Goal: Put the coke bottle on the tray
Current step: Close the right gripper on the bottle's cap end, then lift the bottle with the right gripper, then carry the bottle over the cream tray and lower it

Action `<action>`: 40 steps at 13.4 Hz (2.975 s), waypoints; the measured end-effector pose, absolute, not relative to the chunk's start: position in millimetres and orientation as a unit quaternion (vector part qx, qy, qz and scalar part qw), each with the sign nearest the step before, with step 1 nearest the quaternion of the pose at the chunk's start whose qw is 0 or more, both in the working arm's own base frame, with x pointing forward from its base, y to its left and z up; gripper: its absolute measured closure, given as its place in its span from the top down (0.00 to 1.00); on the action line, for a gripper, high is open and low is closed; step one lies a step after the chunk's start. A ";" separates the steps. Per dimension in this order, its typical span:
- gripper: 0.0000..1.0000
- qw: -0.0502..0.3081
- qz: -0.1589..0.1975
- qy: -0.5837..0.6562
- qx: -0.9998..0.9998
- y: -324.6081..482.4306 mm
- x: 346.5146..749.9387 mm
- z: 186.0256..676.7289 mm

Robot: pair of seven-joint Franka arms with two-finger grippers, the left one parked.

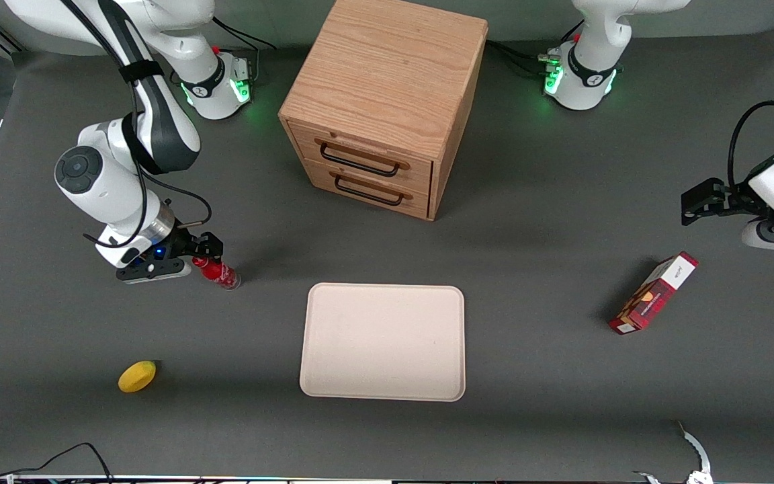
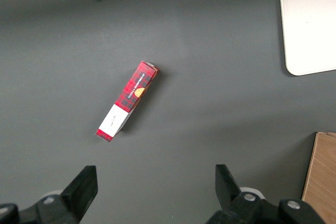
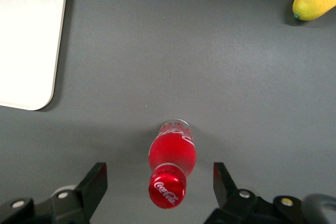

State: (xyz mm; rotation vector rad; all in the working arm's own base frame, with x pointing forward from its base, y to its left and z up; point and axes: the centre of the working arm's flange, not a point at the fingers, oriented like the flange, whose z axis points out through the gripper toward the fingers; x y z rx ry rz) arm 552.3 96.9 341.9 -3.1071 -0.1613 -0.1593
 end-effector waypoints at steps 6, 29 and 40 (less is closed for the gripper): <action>0.85 0.014 -0.057 -0.050 -0.997 94.3 543.3 326.2; 0.31 0.003 -0.016 -0.047 -0.999 97.1 580.1 589.4; 0.31 0.051 -0.070 -0.113 -0.990 252.1 694.2 513.1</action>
